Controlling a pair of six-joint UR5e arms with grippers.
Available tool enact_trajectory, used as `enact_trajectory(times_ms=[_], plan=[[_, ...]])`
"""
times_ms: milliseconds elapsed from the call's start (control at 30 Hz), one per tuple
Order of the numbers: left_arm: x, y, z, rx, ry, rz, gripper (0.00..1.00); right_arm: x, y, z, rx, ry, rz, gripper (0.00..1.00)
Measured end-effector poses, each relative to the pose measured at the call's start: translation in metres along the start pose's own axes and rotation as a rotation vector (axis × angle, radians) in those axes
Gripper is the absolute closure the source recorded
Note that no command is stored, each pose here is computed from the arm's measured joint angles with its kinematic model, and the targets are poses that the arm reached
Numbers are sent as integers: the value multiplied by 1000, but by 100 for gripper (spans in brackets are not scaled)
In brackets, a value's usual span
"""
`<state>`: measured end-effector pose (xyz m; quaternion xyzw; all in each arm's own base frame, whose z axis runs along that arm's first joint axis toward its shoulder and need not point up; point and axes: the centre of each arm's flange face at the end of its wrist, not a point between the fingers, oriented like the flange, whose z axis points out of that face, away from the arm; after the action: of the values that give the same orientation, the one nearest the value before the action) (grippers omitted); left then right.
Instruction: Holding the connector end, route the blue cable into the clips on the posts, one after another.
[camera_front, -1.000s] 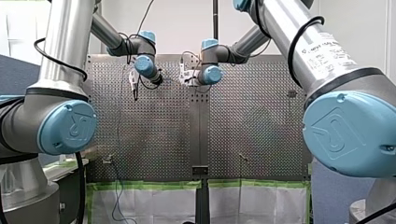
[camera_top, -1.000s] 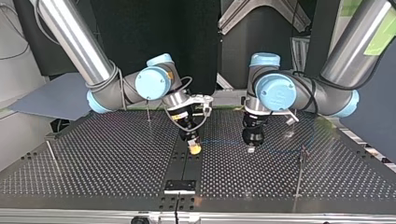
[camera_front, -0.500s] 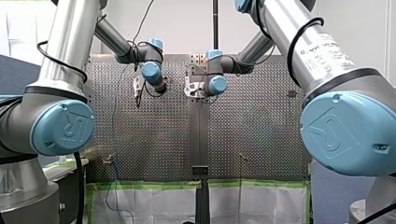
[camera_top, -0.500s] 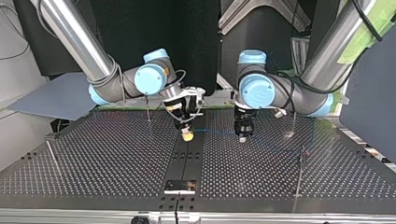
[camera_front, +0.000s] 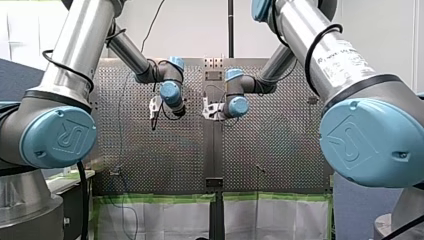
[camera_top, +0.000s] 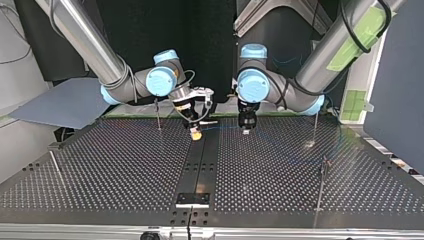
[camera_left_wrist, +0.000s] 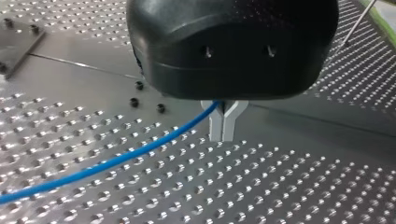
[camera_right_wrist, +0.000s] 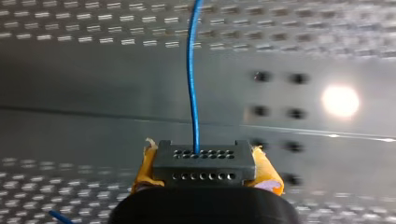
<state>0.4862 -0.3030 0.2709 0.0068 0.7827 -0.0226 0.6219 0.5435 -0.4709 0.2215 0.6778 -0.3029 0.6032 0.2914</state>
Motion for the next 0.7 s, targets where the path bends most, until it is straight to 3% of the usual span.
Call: enact_trajectory(times_ms=[233, 300, 467, 700], plan=[[28, -2, -10, 12, -1, 1, 100, -61, 9, 5, -14, -64, -5, 100], [32, -3, -11, 16, -7, 0, 100, -77, 11, 4, -18, -80, 3, 100], [46, -10, -6, 28, -24, 2, 100, -112, 19, -4, -22, -105, 46, 100], [80, -26, 3, 47, -19, 14, 100, -161, 28, -6, -35, -124, 42, 100]])
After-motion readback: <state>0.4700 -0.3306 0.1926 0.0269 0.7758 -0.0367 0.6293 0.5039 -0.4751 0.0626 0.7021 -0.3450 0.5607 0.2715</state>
